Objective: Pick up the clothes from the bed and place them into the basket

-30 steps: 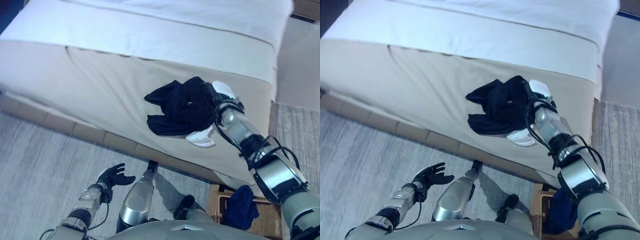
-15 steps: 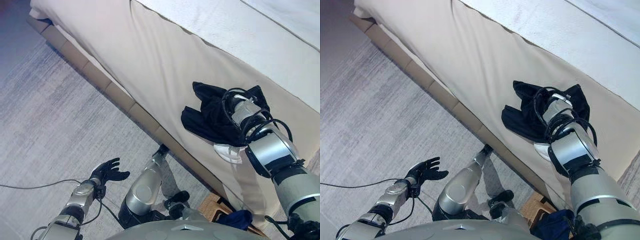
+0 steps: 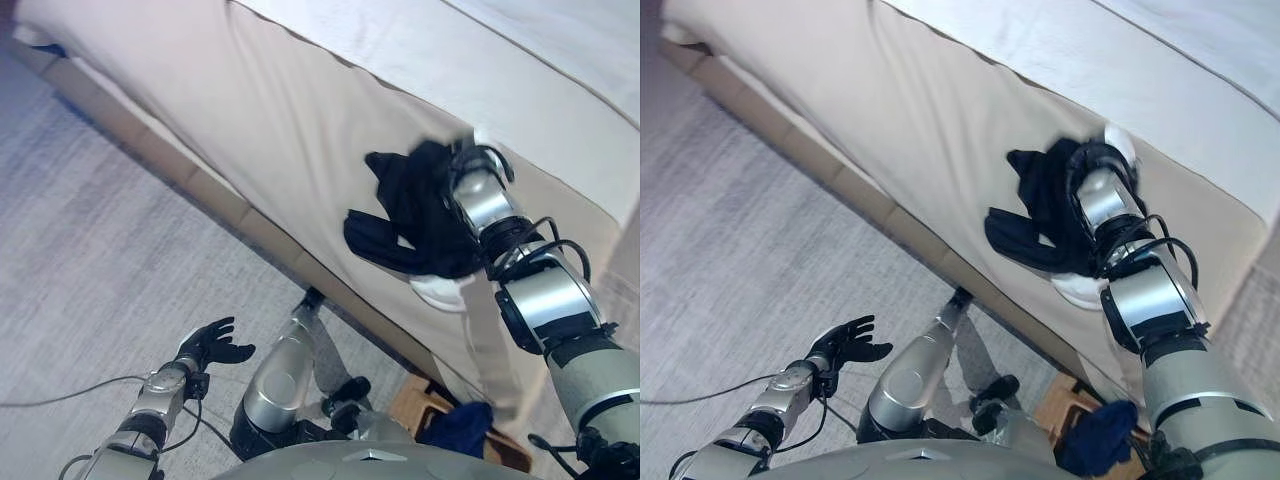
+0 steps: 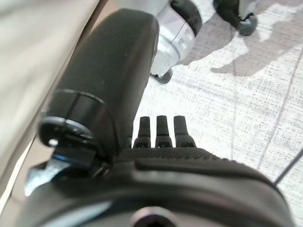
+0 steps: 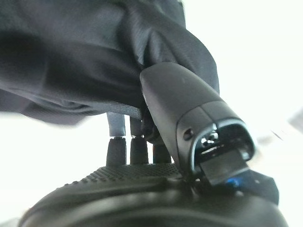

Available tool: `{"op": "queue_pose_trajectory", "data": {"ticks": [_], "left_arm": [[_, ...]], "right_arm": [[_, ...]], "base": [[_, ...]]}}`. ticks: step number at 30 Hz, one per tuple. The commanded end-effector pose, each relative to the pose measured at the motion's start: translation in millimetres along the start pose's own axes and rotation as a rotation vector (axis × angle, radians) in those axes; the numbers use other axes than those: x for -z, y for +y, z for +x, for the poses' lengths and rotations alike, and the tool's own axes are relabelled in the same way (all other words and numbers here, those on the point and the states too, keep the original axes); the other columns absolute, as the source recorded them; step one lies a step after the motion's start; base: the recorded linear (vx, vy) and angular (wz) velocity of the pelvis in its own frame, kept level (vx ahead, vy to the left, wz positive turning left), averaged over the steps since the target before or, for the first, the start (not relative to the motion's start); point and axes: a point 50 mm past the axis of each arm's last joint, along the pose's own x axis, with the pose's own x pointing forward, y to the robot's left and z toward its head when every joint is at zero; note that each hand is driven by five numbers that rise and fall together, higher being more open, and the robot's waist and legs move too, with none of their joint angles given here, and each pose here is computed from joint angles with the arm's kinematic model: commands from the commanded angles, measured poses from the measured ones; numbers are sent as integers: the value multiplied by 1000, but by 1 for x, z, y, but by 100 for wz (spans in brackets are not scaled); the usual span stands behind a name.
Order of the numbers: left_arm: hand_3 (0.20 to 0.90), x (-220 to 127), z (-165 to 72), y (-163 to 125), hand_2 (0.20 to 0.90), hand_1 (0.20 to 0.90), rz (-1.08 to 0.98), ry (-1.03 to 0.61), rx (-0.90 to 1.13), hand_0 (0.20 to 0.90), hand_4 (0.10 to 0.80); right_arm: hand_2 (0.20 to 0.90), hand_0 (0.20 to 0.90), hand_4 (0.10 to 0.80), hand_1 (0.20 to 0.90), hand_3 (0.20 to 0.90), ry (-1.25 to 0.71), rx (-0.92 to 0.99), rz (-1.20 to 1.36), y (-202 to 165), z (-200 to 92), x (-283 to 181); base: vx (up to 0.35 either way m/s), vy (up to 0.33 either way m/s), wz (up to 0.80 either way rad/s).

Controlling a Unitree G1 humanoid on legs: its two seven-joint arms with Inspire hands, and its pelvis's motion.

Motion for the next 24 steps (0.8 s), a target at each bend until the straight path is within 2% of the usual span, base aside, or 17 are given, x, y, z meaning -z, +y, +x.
{"op": "queue_pose_trajectory", "data": {"ticks": [1, 4, 10, 18, 24], "left_arm": [[900, 44, -16, -1, 900, 900, -9, 79, -16, 900, 800], [900, 61, -22, -3, 900, 900, 3, 144, -18, 900, 800], [900, 78, -27, -8, 900, 900, 48, 237, -13, 900, 800], [900, 75, -21, -17, 900, 900, 74, 270, 20, 900, 800], [900, 69, -17, -30, 900, 900, 74, 266, 63, 900, 800]], "right_arm": [[300, 300, 100, 300, 200, -400, 436, 73, -84, -8, -57], [300, 300, 100, 300, 200, -550, 575, 81, -116, -29, -68], [300, 300, 100, 300, 200, -593, 659, 37, -147, -44, -59], [300, 300, 100, 300, 200, -588, 759, -12, -172, -61, -32], [300, 300, 100, 300, 200, -617, 942, 32, -192, -83, -10]], "base": [[22, -4, -28], [27, -35, -40], [36, -44, -41], [-36, -53, -42], [-36, -46, -42]]}}
